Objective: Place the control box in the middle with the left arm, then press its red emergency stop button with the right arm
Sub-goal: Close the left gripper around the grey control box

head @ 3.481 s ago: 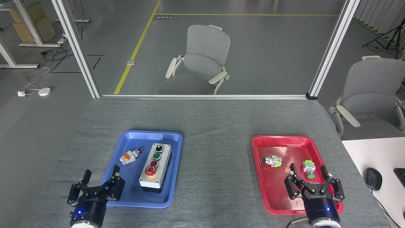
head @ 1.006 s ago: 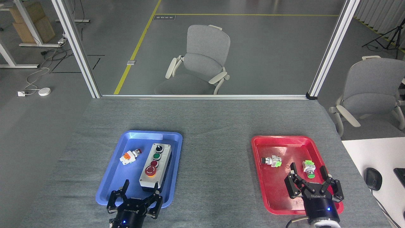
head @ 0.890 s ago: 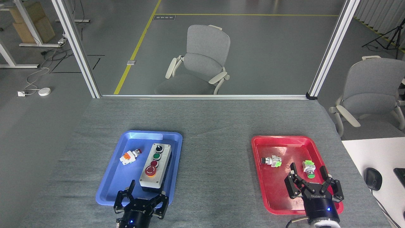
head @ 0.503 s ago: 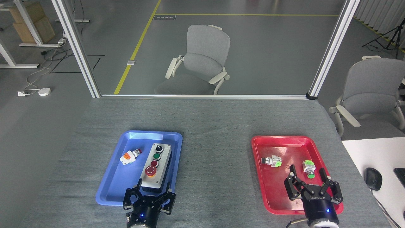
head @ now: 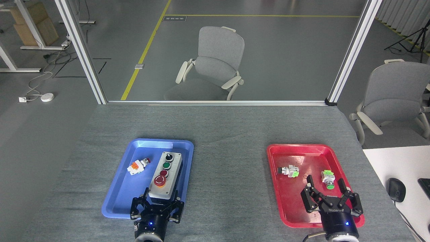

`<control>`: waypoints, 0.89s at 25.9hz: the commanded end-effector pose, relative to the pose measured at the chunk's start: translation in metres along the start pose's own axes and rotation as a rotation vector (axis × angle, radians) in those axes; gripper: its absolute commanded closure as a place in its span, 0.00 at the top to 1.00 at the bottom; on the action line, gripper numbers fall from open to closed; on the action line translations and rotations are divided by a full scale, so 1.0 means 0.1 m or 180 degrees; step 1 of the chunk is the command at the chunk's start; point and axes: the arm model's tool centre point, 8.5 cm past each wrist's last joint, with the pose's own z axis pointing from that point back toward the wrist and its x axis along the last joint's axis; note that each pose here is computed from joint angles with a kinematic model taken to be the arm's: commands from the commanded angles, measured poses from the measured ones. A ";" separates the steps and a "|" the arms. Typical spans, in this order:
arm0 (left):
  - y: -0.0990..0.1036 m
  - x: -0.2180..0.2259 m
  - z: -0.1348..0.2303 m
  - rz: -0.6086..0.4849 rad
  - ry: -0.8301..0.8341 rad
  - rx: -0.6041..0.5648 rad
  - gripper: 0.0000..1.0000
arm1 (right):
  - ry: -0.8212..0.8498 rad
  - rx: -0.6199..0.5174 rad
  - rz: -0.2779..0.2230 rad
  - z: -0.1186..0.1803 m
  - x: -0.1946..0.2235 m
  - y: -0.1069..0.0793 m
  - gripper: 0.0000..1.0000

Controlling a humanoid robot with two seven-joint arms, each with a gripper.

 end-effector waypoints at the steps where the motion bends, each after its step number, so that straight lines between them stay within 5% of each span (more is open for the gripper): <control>1: -0.04 0.00 -0.04 -0.0004 0.0013 -0.0060 0.98 | -0.0001 0.0001 -0.0002 0.00 0.01 0.00 0.99; 23: -0.19 -0.18 -0.34 -0.0047 0.0144 -0.0315 0.98 | 0.0004 0.0050 -0.0005 0.01 0.00 0.05 0.99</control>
